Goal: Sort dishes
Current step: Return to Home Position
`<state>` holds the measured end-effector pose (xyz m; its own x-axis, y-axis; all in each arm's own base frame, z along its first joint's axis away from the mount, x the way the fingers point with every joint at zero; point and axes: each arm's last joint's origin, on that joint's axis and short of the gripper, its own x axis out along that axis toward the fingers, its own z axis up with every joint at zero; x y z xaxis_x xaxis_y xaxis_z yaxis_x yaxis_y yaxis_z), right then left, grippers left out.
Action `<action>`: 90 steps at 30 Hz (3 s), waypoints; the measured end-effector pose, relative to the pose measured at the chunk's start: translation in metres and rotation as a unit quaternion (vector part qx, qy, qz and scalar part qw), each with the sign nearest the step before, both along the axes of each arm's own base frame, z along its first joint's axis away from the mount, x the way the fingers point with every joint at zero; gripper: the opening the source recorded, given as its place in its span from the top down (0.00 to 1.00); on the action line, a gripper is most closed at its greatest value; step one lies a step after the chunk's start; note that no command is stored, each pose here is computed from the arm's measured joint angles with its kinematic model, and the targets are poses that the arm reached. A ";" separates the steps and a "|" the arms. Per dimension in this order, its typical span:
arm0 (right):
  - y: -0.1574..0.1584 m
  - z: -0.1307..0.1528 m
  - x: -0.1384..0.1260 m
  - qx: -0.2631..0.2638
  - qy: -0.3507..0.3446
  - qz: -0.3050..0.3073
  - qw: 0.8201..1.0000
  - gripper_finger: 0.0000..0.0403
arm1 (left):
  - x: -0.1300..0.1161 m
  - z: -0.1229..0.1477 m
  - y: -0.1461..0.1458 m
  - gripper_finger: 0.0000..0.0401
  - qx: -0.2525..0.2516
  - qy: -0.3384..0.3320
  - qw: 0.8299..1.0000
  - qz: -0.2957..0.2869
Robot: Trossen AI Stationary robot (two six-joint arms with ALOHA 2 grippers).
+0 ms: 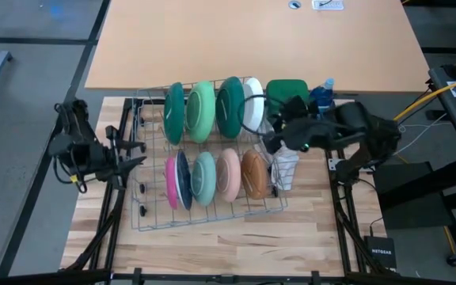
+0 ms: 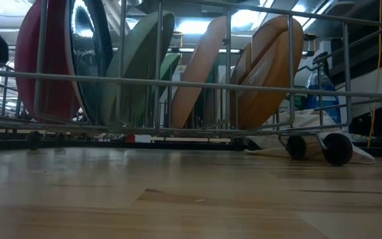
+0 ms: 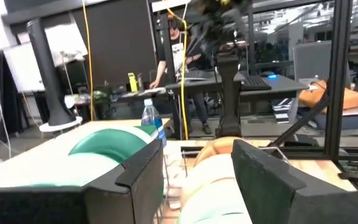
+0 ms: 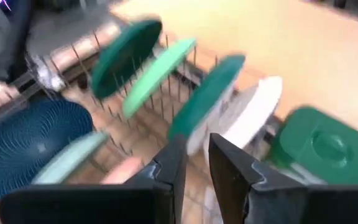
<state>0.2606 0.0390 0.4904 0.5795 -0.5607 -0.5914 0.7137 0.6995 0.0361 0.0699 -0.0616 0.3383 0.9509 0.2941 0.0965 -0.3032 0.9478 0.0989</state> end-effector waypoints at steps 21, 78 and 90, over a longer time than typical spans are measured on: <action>0.038 -0.182 -0.104 0.006 -0.090 -0.033 0.995 0.82 | -0.021 -0.056 0.051 0.54 -0.138 -0.004 0.974 0.180; 0.034 -0.193 -0.129 -0.064 -0.250 0.232 0.938 0.82 | -0.044 -0.037 0.069 0.54 -0.037 -0.013 0.998 -0.051; 0.039 -0.228 -0.127 0.037 -0.250 0.270 0.929 0.82 | -0.039 -0.051 0.067 0.54 -0.031 0.019 0.999 -0.039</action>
<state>0.1332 0.0782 0.2625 0.9774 -0.0763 -0.1972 0.1397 0.9331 0.3313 0.0307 0.0050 0.2878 0.9737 0.2235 0.0438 -0.2255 0.9730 0.0493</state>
